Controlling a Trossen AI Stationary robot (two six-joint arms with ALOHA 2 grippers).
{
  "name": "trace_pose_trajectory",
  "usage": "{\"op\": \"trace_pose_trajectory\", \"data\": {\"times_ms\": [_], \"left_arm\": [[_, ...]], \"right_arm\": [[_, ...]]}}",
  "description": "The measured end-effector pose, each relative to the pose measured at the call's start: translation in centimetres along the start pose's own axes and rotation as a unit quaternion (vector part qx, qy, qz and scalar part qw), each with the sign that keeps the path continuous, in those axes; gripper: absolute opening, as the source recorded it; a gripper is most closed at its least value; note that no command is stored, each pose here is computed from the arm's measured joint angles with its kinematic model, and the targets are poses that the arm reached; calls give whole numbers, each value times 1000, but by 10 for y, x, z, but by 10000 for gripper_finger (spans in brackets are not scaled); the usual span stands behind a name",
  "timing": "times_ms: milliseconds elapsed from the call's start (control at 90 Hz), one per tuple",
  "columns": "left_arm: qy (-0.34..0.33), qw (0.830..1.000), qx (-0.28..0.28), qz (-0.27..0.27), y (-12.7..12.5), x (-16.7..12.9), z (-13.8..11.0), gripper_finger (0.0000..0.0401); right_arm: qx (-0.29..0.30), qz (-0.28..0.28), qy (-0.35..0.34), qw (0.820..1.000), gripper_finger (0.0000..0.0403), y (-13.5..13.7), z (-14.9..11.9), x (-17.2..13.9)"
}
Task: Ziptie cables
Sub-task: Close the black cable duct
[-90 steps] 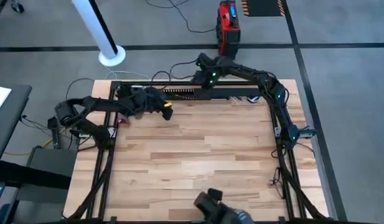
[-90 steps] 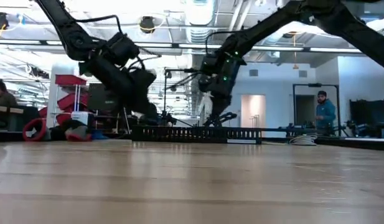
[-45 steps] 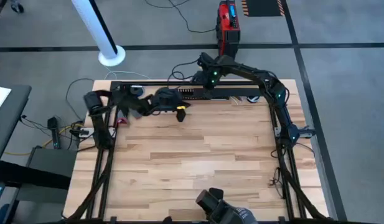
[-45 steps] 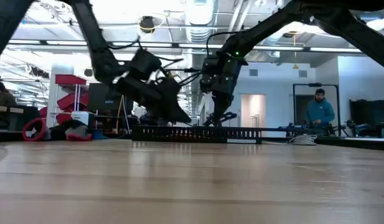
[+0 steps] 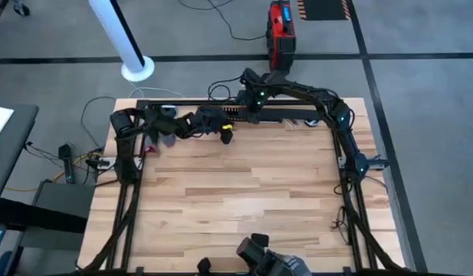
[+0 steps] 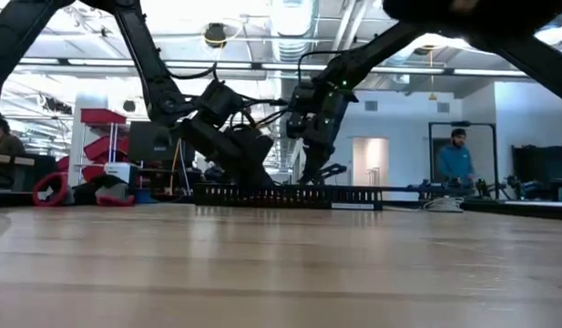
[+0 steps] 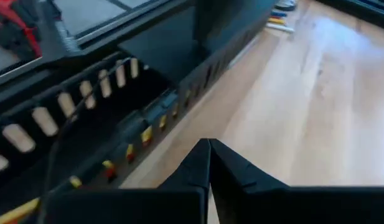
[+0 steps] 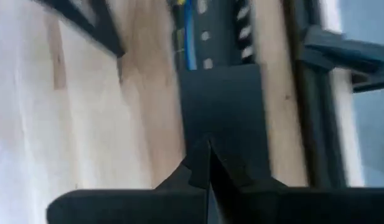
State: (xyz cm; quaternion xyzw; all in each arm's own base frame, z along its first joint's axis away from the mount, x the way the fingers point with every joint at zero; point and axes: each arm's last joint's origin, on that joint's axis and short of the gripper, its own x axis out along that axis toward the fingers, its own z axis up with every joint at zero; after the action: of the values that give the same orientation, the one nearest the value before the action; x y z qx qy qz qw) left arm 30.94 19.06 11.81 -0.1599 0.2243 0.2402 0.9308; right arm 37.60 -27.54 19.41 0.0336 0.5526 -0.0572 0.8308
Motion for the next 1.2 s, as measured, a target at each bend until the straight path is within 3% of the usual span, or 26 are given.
{"op": "trace_pose_trajectory", "data": {"times_ms": [244, 567, 978, 1200], "left_arm": [[-8, 999, -22, 29, 11, -1, 2, 0], [-26, 999, -30, 11, 10, 0, 9, 0], [-11, 995, -83, 55, 24, -1, 9, 0], [46, 998, 19, 48, 13, 6, 24, 0]], "right_arm": [[-4, -7, -14, 1000, 0, -1, 1, 5], [-1, -6, -16, 1000, 0, -5, -1, 8], [-7, -10, -24, 1000, 0, -5, 1, 10], [-14, -11, -24, 1000, 0, -5, 1, 10]]}}
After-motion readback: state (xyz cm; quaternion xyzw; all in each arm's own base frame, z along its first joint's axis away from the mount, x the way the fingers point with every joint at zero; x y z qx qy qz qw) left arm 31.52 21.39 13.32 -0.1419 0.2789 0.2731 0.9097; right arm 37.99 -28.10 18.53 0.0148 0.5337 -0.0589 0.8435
